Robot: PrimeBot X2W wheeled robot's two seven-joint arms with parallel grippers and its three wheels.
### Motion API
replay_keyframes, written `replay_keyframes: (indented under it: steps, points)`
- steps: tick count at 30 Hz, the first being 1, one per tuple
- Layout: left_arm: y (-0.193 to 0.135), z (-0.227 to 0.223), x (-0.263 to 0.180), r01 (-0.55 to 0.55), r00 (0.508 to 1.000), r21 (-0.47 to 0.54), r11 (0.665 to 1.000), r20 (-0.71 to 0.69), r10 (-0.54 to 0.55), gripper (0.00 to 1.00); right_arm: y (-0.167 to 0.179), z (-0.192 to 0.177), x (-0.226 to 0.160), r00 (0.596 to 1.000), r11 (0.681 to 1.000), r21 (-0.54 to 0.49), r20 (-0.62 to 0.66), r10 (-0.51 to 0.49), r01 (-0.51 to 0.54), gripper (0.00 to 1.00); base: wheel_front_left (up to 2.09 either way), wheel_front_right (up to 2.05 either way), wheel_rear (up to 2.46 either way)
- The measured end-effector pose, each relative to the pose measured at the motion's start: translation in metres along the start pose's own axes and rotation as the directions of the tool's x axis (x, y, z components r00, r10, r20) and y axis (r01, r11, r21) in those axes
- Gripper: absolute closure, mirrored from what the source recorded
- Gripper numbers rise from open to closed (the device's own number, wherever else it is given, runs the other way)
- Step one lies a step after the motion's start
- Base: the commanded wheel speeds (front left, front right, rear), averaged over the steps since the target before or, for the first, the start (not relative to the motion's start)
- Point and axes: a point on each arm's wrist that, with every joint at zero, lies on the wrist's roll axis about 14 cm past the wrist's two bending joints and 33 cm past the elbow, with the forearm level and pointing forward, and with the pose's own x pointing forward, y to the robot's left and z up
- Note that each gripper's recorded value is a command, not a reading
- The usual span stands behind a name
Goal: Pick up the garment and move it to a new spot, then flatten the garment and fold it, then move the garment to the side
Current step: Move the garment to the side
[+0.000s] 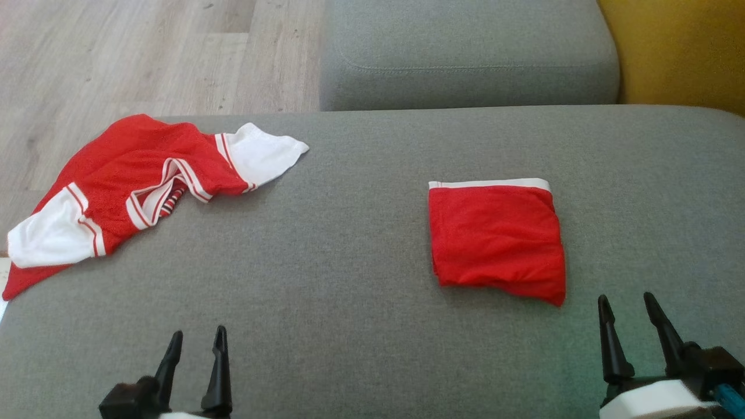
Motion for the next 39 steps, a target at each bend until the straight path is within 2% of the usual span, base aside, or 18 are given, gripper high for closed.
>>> replay_keyframes:
  steps: [6, 11, 20, 23, 24, 26, 30, 32, 34, 39]
  points:
    - [0.003, 0.000, -0.001, -0.010, 1.000, 0.000, 1.000, -0.001, 0.010, 0.00, 0.002, -0.003, 0.001, 1.000, 1.000, 0.001, -0.009, 0.006, -0.006, 0.00, 0.00, 0.00, 0.00]
    - [0.003, -0.002, 0.001, -0.012, 1.000, 0.000, 1.000, -0.011, 0.012, 0.00, 0.000, -0.008, 0.006, 0.999, 0.998, 0.064, -0.032, -0.008, 0.010, 0.00, 0.00, 0.00, 0.00]
    - [-0.008, -0.014, 0.017, 0.016, 0.998, -0.004, 1.000, -0.059, -0.016, 0.00, -0.004, 0.011, 0.086, 0.974, 0.980, 0.200, -0.220, 0.059, -0.014, 0.00, 0.00, 0.00, 0.00]
    - [-0.013, -0.010, 0.032, 0.028, 0.998, -0.006, 1.000, -0.049, -0.028, 0.00, 0.002, -0.012, 0.103, 0.932, 0.973, 0.230, -0.351, 0.094, -0.012, 0.00, 0.00, 0.00, 0.00]
    - [-0.011, -0.010, 0.038, 0.016, 0.999, -0.011, 1.000, -0.051, -0.017, 0.00, 0.005, -0.033, 0.108, 0.894, 0.967, 0.255, -0.434, 0.106, 0.009, 0.00, 0.00, 0.00, 0.00]
    - [-0.007, -0.013, 0.039, -0.003, 0.998, -0.013, 1.000, -0.063, 0.002, 0.00, 0.002, -0.055, 0.110, 0.854, 0.967, 0.254, -0.511, 0.103, 0.035, 0.00, 0.00, 0.00, 0.00]
    - [0.003, -0.021, 0.035, -0.048, 0.995, -0.012, 0.999, -0.091, 0.047, 0.00, 0.009, -0.082, 0.113, 0.804, 0.961, 0.270, -0.585, 0.110, 0.064, 0.00, 0.00, 0.00, 0.00]
    - [0.004, -0.024, 0.034, -0.054, 0.993, -0.016, 0.998, -0.101, 0.052, 0.00, 0.022, -0.086, 0.116, 0.795, 0.951, 0.304, -0.590, 0.142, 0.056, 0.00, 0.00, 0.00, 0.00]
    - [0.003, -0.025, 0.035, -0.054, 0.993, -0.015, 0.998, -0.105, 0.052, 0.00, 0.027, -0.083, 0.120, 0.802, 0.937, 0.344, -0.576, 0.158, 0.062, 1.00, 0.00, 0.00, 0.00]
    - [-0.007, -0.025, 0.045, -0.016, 0.995, -0.015, 1.000, -0.102, 0.015, 0.00, 0.013, -0.076, 0.114, 0.828, 0.923, 0.370, -0.547, 0.123, 0.107, 1.00, 0.00, 0.00, 0.00]
